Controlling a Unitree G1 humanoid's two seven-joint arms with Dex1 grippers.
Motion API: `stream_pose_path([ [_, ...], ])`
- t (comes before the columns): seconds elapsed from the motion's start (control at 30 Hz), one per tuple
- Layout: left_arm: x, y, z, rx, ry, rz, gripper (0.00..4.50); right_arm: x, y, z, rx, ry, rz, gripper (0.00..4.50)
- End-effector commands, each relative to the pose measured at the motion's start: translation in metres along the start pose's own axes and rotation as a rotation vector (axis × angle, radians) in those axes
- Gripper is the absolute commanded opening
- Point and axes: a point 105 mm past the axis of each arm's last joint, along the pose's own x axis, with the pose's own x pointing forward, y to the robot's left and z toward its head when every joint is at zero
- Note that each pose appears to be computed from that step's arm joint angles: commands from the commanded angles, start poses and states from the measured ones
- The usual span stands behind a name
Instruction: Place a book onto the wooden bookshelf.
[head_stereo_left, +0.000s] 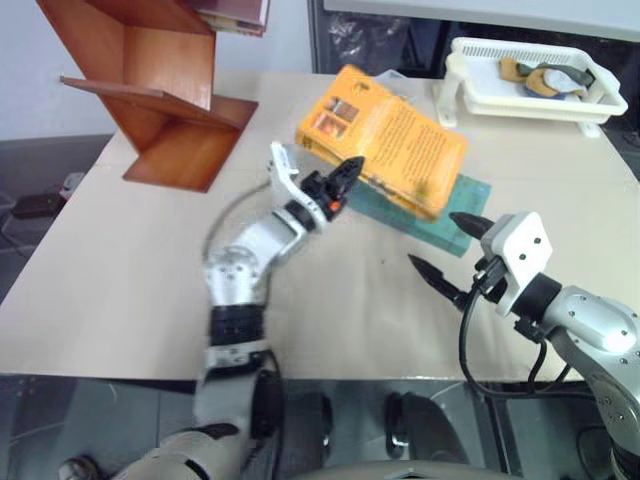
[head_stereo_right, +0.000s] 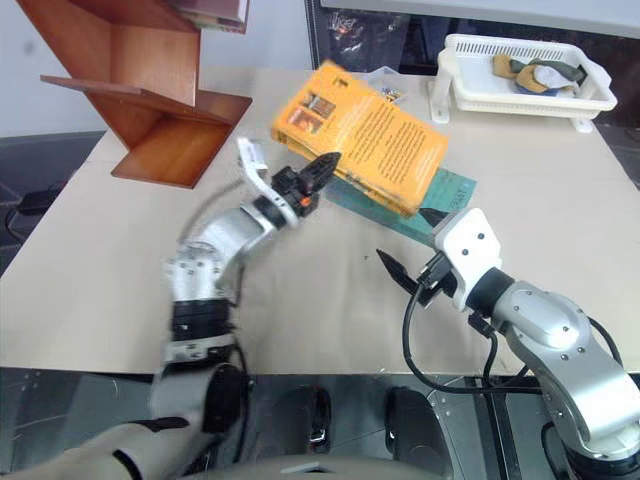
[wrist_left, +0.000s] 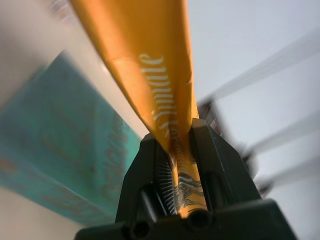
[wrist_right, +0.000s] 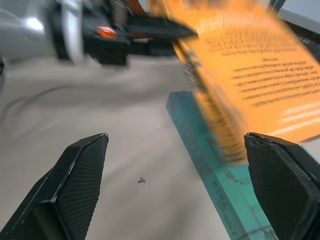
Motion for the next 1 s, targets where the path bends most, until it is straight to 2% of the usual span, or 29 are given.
stream_pose_path([
  [0.03, -0.016, -0.050, 0.020, 0.435, 0.078, -0.217, 0.27, 0.004, 0.001, 0.012, -0.030, -0.069, 0.007, 4.50],
  [0.13, -0.041, -0.060, 0.038, 0.955, 0.168, -0.275, 0.27, 0.009, 0.002, 0.014, -0.018, -0.098, 0.024, 4.50],
  [0.23, -0.056, -0.053, 0.080, 1.475, 0.183, -0.184, 0.27, 0.011, 0.006, 0.016, 0.001, -0.131, 0.056, 4.50],
  [0.37, -0.079, -0.060, 0.128, 1.938, 0.239, -0.145, 0.27, 0.012, 0.010, 0.017, -0.001, -0.152, 0.108, 4.50],
  [0.43, -0.092, -0.068, 0.154, 2.100, 0.279, -0.109, 0.27, 0.014, 0.011, 0.021, 0.014, -0.179, 0.135, 4.50],
  [0.5, -0.107, -0.071, 0.180, 2.231, 0.398, -0.032, 0.27, 0.019, 0.007, 0.035, 0.016, -0.236, 0.159, 4.50],
  [0.57, -0.122, -0.068, 0.205, 2.289, 0.506, 0.087, 0.27, 0.025, 0.005, 0.055, 0.012, -0.316, 0.204, 4.50],
  [0.63, -0.132, -0.062, 0.224, 2.273, 0.580, 0.197, 0.27, 0.030, 0.004, 0.070, 0.002, -0.360, 0.241, 4.50],
  [0.73, -0.138, -0.058, 0.236, 2.268, 0.662, 0.267, 0.27, 0.034, 0.004, 0.080, -0.011, -0.387, 0.275, 4.50],
  [0.83, -0.151, -0.049, 0.252, 2.248, 0.782, 0.418, 0.27, 0.037, 0.005, 0.090, -0.014, -0.419, 0.286, 4.50],
  [1.0, -0.146, -0.029, 0.264, 2.251, 0.822, 0.561, 0.27, 0.046, 0.009, 0.103, -0.028, -0.470, 0.290, 4.50],
])
